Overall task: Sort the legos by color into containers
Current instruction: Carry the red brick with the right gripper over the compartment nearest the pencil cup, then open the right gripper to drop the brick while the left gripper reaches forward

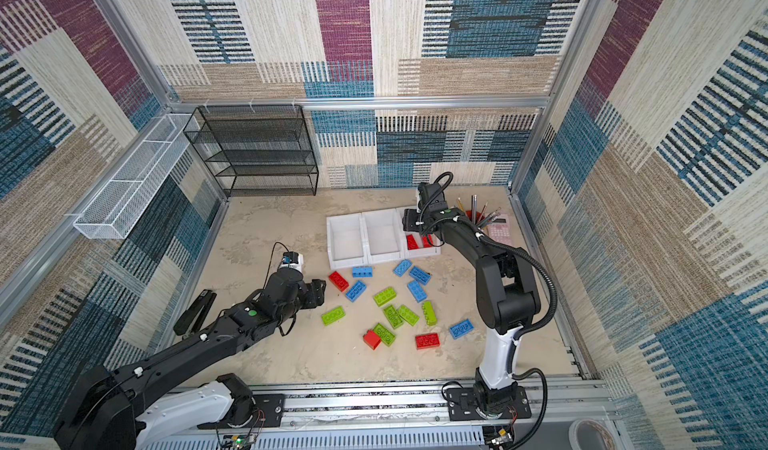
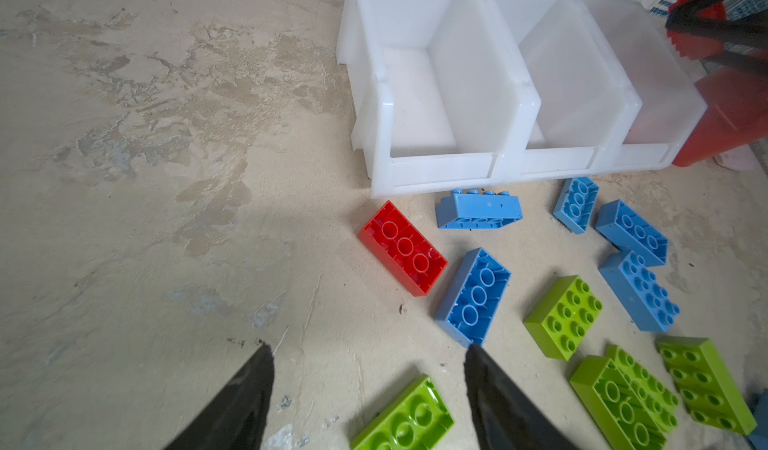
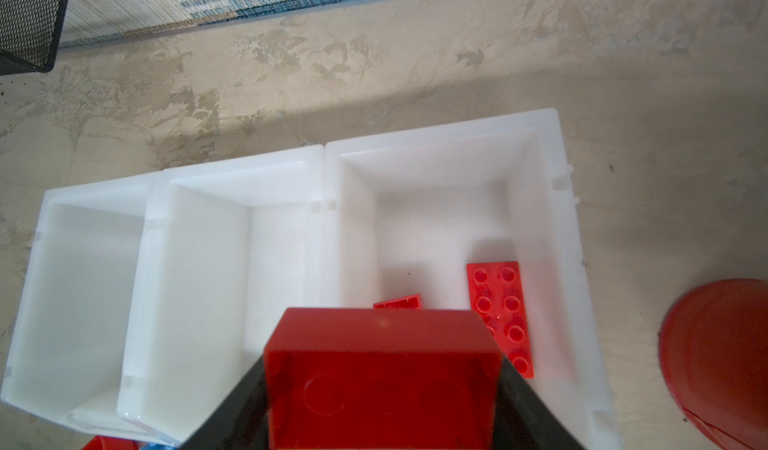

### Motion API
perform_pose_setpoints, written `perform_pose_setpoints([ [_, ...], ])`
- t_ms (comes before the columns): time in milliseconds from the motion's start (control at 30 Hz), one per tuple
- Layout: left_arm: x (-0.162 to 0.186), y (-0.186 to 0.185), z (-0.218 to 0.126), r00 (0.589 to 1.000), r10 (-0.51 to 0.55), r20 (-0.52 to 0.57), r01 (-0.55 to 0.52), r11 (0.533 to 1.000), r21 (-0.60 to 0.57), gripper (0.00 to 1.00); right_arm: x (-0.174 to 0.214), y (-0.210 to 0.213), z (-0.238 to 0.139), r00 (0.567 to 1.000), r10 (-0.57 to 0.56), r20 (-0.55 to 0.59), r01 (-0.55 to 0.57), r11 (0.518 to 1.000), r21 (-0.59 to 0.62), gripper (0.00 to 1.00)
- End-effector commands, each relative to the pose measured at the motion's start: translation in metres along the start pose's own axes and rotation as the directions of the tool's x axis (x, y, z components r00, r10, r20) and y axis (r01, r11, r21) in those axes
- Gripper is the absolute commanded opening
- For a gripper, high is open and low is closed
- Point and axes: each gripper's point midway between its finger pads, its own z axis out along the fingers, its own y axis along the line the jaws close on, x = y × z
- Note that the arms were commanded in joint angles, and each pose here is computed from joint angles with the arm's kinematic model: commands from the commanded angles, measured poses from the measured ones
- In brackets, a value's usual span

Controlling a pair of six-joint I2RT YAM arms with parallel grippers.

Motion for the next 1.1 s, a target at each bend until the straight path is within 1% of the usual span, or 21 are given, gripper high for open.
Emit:
perform_pose_setpoints([
  [0,-0.003,-0.004,0.0,1.0,-0.002,-0.001,0.002,1.0,0.014,0.73,-0.014,0.005,0.001,0.999,0.005,0.046,-0.004,1.0,-0.022,0.66],
  [167,-0.003,-0.005,0.001,1.0,0.0,-0.005,0.0,1.0,0.015,0.74,-0.022,0.007,-0.004,0.998,0.001,0.063,0.001,1.0,-0.029,0.77],
  [233,-0.003,-0.004,0.001,1.0,-0.002,-0.007,0.002,1.0,0.01,0.74,-0.025,0.01,-0.007,0.997,-0.004,0.075,0.006,0.999,-0.036,0.83],
  [300,-0.003,-0.003,0.001,1.0,-0.003,-0.007,0.003,1.0,0.008,0.74,-0.03,0.012,-0.014,0.996,-0.008,0.091,0.012,0.999,-0.041,0.85],
  [533,-0.003,-0.005,0.006,1.0,0.005,-0.029,-0.005,1.0,0.001,0.75,-0.039,0.027,-0.04,0.989,-0.027,0.144,0.042,0.994,-0.104,0.87],
  [633,-0.001,-0.006,0.012,0.998,0.017,-0.066,-0.018,1.0,-0.015,0.75,-0.038,0.04,-0.059,0.978,-0.068,0.197,0.09,0.99,-0.105,0.87],
  [767,0.004,-0.008,0.021,0.99,0.025,-0.136,-0.031,0.998,-0.047,0.75,-0.027,0.066,-0.086,0.955,-0.112,0.273,0.148,0.982,-0.115,0.87],
  [900,0.011,-0.007,0.03,0.978,0.003,-0.209,-0.024,0.995,-0.097,0.75,0.002,0.095,-0.108,0.918,-0.158,0.365,0.211,0.971,-0.111,0.88],
  [1000,0.017,-0.008,0.039,0.966,-0.02,-0.258,-0.013,0.992,-0.127,0.75,0.026,0.101,-0.116,0.897,-0.173,0.407,0.23,0.969,-0.094,0.89],
  [1067,0.022,-0.012,0.048,0.958,-0.04,-0.284,0.005,0.992,-0.124,0.76,0.039,0.096,-0.121,0.89,-0.153,0.43,0.217,0.97,-0.105,0.9],
])
